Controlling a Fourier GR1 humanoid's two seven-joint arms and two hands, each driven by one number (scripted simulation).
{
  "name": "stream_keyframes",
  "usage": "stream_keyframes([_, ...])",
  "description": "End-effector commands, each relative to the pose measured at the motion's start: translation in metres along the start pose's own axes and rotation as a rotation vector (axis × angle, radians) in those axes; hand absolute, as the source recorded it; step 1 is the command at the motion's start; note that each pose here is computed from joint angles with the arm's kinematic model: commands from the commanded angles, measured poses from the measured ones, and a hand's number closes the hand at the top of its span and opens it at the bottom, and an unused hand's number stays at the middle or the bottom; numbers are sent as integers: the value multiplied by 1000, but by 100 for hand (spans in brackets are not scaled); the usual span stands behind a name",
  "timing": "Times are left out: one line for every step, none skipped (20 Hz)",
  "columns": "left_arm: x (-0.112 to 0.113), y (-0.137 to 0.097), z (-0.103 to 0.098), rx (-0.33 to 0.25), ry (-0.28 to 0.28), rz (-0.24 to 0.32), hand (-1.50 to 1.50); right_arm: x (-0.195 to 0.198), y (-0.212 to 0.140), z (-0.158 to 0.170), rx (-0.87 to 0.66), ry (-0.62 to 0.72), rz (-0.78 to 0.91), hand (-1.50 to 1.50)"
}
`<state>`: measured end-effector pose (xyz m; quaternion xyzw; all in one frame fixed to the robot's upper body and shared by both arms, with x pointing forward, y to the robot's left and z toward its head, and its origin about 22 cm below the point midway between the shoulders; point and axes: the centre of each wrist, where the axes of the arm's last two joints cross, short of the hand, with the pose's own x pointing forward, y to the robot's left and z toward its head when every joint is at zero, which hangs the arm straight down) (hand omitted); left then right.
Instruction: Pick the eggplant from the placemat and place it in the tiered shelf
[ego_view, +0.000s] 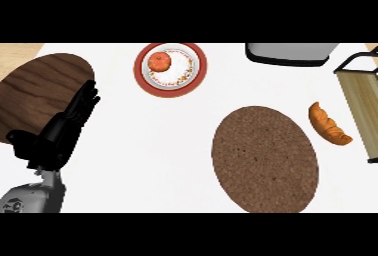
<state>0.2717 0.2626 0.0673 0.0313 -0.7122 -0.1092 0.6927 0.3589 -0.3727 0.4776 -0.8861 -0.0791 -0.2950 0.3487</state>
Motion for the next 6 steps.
stream_keyframes([7, -6, -5, 1, -4, 5, 0, -3, -48, -7, -23, 323, -162, -150])
stream_keyframes([5, -1, -2, 6, -14, -4, 0, -4, -56, 6, -38, 315, -165, -150])
stream_keyframes([-7, -1, 2, -2, 18, 4, 0, -6, -70, 7, -5, 336, -185, -150])
stream_keyframes([-3, 3, 3, 9, 10, -9, 0, -8, -74, 10, -19, 350, -199, -150])
stream_keyframes([1, 4, -1, 8, 7, 2, 0, -10, -88, 25, -19, 342, -233, -150])
stream_keyframes([-5, -2, 5, 6, 12, 19, 0, -13, -101, 31, -35, 350, -251, -150])
